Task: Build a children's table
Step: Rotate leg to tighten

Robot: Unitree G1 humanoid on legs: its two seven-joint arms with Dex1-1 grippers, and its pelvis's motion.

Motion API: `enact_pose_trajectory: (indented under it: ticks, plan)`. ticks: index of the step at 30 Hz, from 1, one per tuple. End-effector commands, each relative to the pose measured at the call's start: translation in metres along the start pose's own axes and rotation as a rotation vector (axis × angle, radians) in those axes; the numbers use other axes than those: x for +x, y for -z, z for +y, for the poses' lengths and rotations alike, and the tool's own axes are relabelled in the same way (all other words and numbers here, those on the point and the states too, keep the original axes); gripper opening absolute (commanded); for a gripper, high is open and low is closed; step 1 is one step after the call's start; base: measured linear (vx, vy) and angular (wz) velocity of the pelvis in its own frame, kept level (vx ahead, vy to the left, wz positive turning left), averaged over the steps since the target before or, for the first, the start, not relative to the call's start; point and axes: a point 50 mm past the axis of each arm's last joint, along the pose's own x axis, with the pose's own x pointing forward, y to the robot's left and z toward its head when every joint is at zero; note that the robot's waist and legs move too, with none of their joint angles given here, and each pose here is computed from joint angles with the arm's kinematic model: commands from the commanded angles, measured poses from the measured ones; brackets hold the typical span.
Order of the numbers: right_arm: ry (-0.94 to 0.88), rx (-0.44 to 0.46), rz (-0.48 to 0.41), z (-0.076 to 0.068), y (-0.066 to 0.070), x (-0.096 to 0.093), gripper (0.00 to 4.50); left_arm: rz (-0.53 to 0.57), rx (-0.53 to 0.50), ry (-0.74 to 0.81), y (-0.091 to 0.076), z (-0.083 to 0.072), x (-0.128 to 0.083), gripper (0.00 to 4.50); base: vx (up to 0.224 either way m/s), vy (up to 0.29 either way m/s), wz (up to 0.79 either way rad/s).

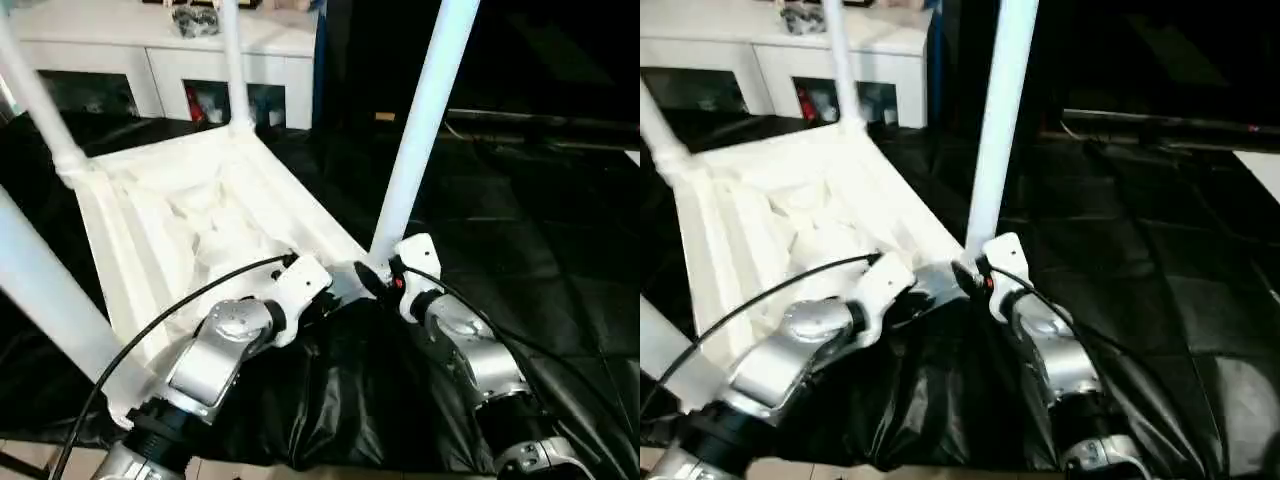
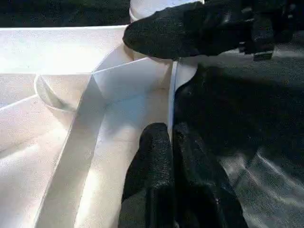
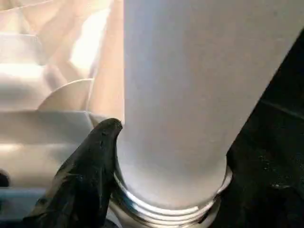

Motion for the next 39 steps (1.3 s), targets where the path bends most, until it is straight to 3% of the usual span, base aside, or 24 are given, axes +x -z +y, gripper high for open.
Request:
enact_pose_trajectory:
  ticks: [1,3,8,13,16,23,34,39]
  plan:
    - [-0.224,0.047,-0.025,0.047,-0.003,0.009,3.42,0.009,0.043,-0.002,-0.003,-0.006,0.010,0.00,0.000,0.000,0.00]
    - [-0.258,0.056,-0.038,0.043,-0.005,0.007,3.52,0.022,0.059,0.042,0.001,-0.006,0.005,0.00,0.000,0.000,0.00]
    - [-0.343,-0.040,-0.022,0.022,-0.007,-0.003,3.93,0.042,0.106,0.141,0.014,-0.002,-0.012,0.00,0.000,0.000,0.00]
    - [-0.500,-0.157,0.027,0.003,-0.007,-0.020,3.93,0.050,0.131,0.266,0.026,0.003,-0.034,0.00,0.000,0.000,0.00]
    - [-0.610,-0.176,0.048,-0.004,-0.008,-0.030,3.93,0.032,0.136,0.331,0.030,0.006,-0.045,0.00,0.000,0.000,0.00]
    - [-0.732,-0.195,0.078,-0.010,-0.009,-0.040,3.93,0.040,0.127,0.421,0.034,0.009,-0.059,0.00,0.000,0.000,0.00]
    - [-0.815,-0.203,0.109,-0.006,-0.007,-0.042,2.97,0.070,0.136,0.464,0.037,0.016,-0.069,0.00,0.000,0.000,0.00]
    - [-0.815,-0.171,0.110,-0.001,-0.002,-0.043,2.78,0.061,0.129,0.451,0.037,0.016,-0.067,0.00,0.000,0.000,0.00]
